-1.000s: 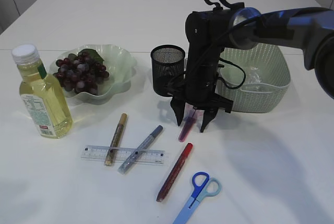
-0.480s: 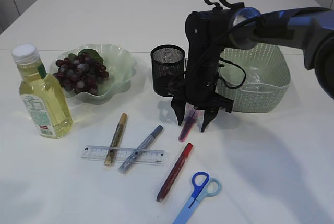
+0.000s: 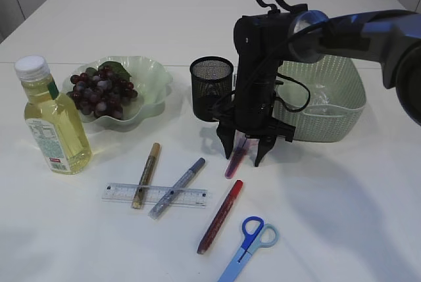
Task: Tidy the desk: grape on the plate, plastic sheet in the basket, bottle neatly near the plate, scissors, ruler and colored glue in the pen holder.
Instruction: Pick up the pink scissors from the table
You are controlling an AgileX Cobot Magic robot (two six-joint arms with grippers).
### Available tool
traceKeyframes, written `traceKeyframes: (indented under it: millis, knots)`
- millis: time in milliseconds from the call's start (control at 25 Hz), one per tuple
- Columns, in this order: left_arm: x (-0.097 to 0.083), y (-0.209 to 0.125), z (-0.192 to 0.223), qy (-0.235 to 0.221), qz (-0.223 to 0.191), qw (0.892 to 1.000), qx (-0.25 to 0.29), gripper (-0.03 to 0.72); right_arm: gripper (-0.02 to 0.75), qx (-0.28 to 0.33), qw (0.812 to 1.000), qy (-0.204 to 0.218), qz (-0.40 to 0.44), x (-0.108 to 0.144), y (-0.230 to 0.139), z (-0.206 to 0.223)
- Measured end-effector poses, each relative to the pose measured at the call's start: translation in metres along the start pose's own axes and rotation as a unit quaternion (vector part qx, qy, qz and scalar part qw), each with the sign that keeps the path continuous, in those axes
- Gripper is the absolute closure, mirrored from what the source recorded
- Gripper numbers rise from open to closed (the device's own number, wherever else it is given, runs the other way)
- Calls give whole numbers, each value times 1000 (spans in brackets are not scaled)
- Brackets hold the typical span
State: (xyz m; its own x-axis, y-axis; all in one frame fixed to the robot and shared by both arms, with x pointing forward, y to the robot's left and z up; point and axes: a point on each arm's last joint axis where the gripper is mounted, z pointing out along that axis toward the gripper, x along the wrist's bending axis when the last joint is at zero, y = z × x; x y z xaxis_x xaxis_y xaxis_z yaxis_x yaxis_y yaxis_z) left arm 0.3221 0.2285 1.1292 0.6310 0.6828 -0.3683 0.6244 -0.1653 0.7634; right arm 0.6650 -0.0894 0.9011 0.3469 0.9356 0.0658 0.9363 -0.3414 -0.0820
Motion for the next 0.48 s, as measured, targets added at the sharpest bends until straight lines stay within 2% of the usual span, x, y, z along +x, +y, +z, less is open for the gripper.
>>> traceKeyframes:
  millis: [480]
  knots:
    - [0,0,0,0,0,1000,1,253,268,3,1000,2,1,1,0,1]
